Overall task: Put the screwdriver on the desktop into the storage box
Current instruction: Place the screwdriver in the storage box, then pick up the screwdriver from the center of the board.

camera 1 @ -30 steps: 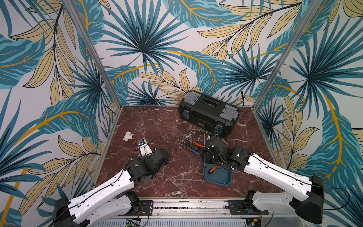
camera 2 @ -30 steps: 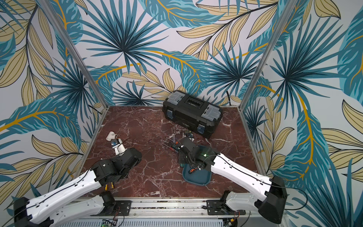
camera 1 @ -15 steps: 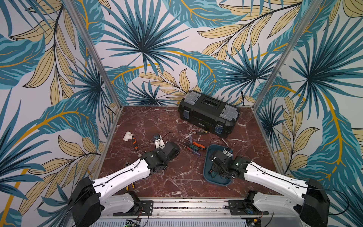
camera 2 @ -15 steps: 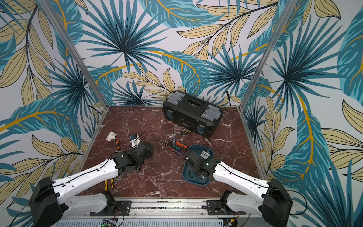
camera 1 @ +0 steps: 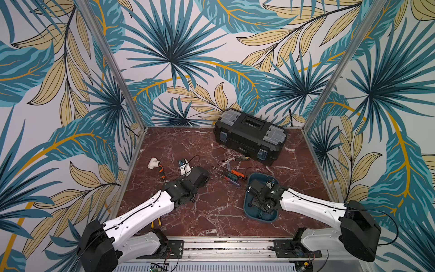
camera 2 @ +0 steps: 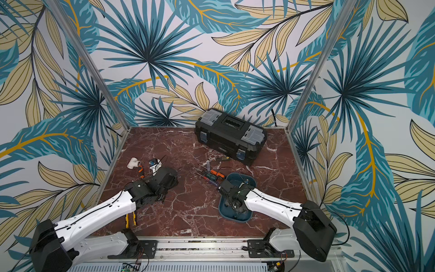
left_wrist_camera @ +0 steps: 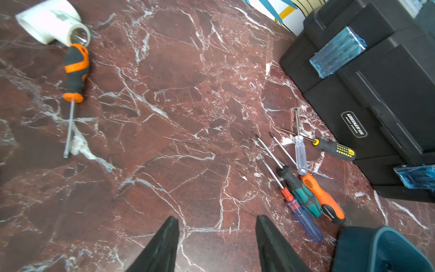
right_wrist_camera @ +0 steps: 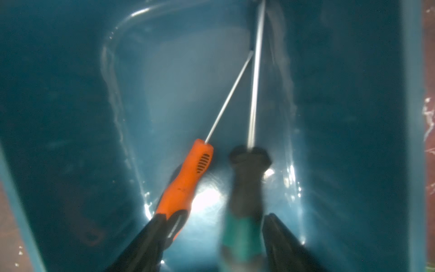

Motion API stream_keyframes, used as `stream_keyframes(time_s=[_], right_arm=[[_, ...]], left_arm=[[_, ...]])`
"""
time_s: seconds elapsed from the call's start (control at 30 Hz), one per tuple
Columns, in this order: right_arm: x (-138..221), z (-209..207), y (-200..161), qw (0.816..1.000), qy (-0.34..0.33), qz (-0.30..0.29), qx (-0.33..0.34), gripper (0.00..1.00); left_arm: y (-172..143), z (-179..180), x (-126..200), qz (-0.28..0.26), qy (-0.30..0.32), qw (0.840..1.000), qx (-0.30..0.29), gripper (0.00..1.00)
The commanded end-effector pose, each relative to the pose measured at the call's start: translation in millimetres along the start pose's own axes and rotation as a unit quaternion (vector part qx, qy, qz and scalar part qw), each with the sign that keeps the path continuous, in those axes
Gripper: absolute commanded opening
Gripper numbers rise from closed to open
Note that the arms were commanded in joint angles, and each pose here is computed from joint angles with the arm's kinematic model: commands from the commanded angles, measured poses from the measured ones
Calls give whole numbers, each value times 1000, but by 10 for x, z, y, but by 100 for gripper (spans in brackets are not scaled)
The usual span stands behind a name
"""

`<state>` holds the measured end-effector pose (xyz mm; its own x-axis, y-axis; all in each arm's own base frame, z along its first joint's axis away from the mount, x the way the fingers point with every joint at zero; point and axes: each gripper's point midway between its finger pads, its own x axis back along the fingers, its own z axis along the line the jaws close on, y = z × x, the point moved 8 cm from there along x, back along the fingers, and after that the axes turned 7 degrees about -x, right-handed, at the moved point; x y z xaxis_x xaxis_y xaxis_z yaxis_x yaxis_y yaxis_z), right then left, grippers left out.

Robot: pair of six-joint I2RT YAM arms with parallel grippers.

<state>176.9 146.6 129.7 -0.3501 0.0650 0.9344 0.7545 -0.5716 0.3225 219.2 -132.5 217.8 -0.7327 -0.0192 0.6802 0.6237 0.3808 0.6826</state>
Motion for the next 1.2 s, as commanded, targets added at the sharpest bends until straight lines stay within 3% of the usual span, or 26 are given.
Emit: stream_keyframes(time_s=[0.0,0.2,0.37,0.47,0.57,0.9,1.17], right_arm=[[145,121,87,999,23,-13,22,79],[668,420,373,988,110,-82,76,79],[882,586,506,972,145,-127,131,77],[865,642,499,971,143,-123,144,76],[817,674,467,974,142,-107,137,74],[782,711,449,977,141,-96,124,70],[748,810,464,976,133,-99,138,70]], left_arm=[[58,161,60,-2,27,1000,-15,57],[463,422,-86,7,32,999,-36,59],[754,662,-531,91,17,993,-67,65],[819,767,-843,158,8,984,-77,67],[906,862,-1101,198,44,976,-78,68],[1095,1241,-1451,169,199,965,-35,67],[958,1469,-1525,184,209,960,5,62]])
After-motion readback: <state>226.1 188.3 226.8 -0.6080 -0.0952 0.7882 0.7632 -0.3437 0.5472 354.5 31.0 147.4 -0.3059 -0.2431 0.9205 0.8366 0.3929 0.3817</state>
